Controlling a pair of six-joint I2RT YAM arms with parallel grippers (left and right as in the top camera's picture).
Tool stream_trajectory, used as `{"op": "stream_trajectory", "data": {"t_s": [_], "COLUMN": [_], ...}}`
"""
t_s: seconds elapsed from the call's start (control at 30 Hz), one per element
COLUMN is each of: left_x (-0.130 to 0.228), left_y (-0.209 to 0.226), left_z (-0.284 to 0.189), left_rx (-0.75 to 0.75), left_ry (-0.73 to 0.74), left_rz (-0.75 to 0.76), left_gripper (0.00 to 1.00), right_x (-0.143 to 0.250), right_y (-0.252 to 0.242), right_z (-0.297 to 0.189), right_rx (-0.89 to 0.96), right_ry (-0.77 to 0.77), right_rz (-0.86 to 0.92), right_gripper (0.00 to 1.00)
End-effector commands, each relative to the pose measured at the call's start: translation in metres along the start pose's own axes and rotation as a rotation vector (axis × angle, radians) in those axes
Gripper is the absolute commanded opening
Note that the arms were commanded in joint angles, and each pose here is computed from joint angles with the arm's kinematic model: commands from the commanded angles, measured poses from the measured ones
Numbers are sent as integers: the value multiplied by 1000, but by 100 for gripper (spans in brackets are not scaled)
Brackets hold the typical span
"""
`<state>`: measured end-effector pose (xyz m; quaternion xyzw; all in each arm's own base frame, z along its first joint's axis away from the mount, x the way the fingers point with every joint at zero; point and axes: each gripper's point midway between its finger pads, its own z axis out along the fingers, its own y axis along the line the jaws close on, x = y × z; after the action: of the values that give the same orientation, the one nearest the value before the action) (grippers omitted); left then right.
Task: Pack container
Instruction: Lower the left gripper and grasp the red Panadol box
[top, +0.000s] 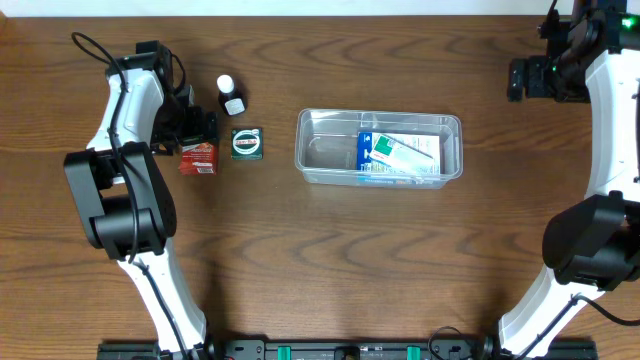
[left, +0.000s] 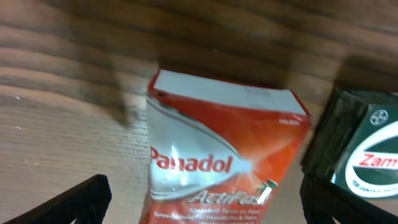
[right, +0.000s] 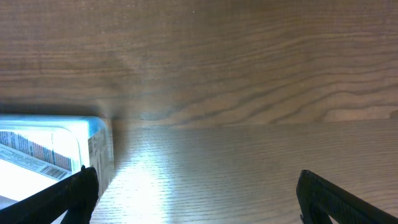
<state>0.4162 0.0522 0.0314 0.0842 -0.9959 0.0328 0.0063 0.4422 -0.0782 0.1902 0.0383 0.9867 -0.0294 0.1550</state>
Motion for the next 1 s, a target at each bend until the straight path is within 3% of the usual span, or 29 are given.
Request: {"op": "stream_trajectory", "data": {"t_s": [0.0,0.47,0.67,0.97], "left_x": [-4,1,4,7], "left_y": [7,5,4,3], "left_z": [8,18,21,23], "left_rx": [-31,-30,-30,-24], "left_ry": [6,34,42,52], "left_rz": [7,10,11,-29], "left_gripper": [98,99,86,83], "right_x": [-5,-5,-5,-5], "right_y": [-2,-2,-2,-2], "right_z": [-13,-13,-13,-13], "right_rx": [4,4,4,4], "right_ry": [-36,-36,-36,-36], "right_rz": [18,18,18,18], "right_gripper": [99,99,99,99]}}
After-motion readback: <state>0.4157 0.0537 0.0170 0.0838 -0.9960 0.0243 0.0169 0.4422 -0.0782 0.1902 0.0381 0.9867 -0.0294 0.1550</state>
